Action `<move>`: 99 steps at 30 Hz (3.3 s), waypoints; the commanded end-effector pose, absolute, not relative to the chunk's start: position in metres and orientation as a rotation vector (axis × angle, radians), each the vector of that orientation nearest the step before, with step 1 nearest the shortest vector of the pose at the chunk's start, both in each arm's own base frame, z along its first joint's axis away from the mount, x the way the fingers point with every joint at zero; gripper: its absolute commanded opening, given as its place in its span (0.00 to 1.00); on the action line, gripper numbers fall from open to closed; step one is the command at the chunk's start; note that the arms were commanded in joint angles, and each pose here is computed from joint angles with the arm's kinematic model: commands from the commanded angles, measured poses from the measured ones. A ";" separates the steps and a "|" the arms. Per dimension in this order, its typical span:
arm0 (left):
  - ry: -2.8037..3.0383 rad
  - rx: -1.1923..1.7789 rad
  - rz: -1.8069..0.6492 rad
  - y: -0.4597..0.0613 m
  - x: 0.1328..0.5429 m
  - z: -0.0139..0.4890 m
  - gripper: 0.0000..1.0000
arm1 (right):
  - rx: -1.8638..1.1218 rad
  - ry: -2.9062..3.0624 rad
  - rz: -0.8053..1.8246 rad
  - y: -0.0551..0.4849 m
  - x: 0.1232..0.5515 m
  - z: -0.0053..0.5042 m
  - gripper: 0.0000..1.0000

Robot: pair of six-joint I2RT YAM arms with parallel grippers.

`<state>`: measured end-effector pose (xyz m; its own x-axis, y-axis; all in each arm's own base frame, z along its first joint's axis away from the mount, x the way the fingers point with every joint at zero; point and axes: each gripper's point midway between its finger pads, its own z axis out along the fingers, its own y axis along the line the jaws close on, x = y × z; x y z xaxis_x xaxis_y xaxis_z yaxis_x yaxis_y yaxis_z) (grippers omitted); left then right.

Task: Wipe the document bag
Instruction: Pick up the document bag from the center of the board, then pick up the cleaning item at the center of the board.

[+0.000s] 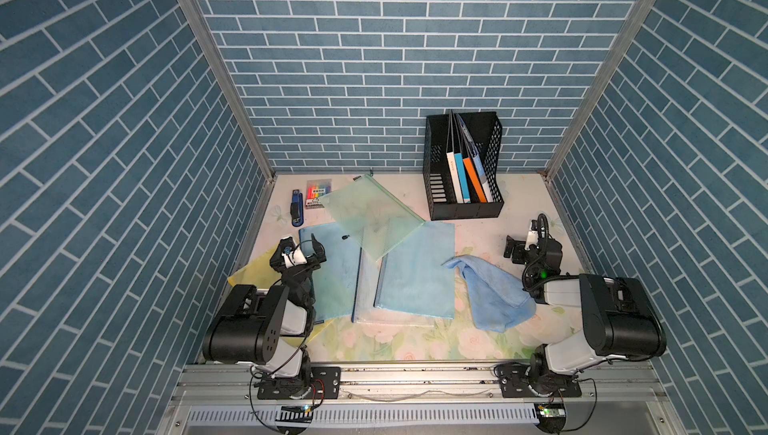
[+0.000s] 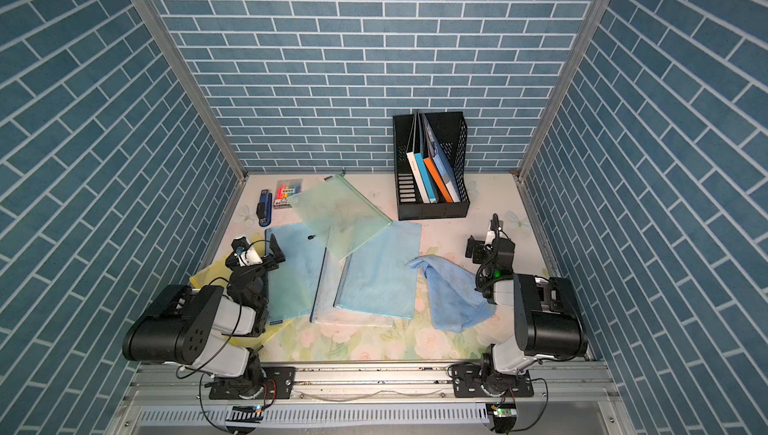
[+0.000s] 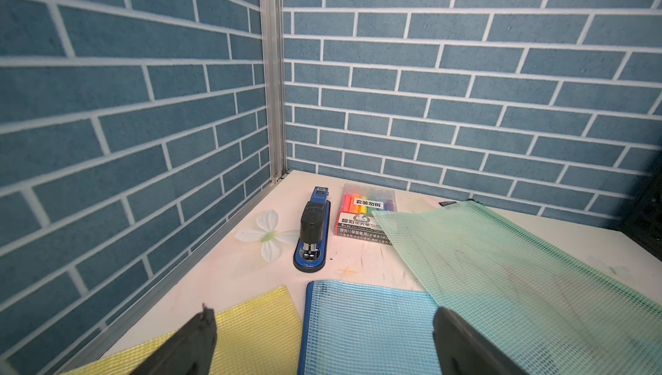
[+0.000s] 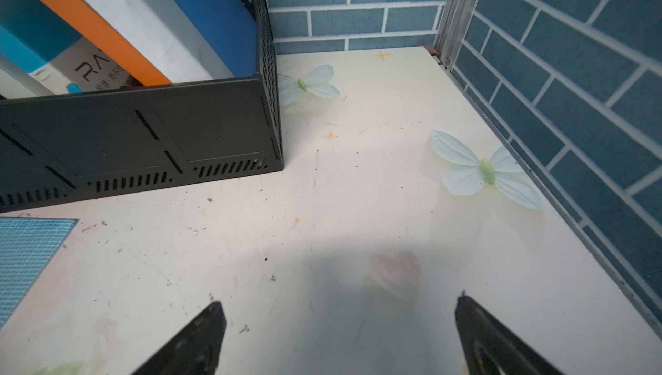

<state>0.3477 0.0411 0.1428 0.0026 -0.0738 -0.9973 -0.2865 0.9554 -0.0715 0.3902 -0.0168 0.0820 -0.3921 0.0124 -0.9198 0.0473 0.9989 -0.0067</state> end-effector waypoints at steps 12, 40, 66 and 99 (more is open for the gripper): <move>1.589 -0.324 0.217 0.047 0.348 0.152 1.00 | 0.127 1.971 -0.106 -0.033 0.390 0.116 0.99; 2.292 -0.794 -0.546 -0.104 0.443 0.061 0.81 | 0.039 2.608 0.095 0.059 0.306 0.149 0.96; 2.220 -0.956 -0.791 -0.124 0.439 0.036 0.58 | 0.045 2.701 0.100 0.061 0.298 0.125 0.96; 2.183 -0.457 -0.873 -0.158 0.451 0.143 0.00 | 0.524 2.990 0.089 0.104 0.247 0.018 0.97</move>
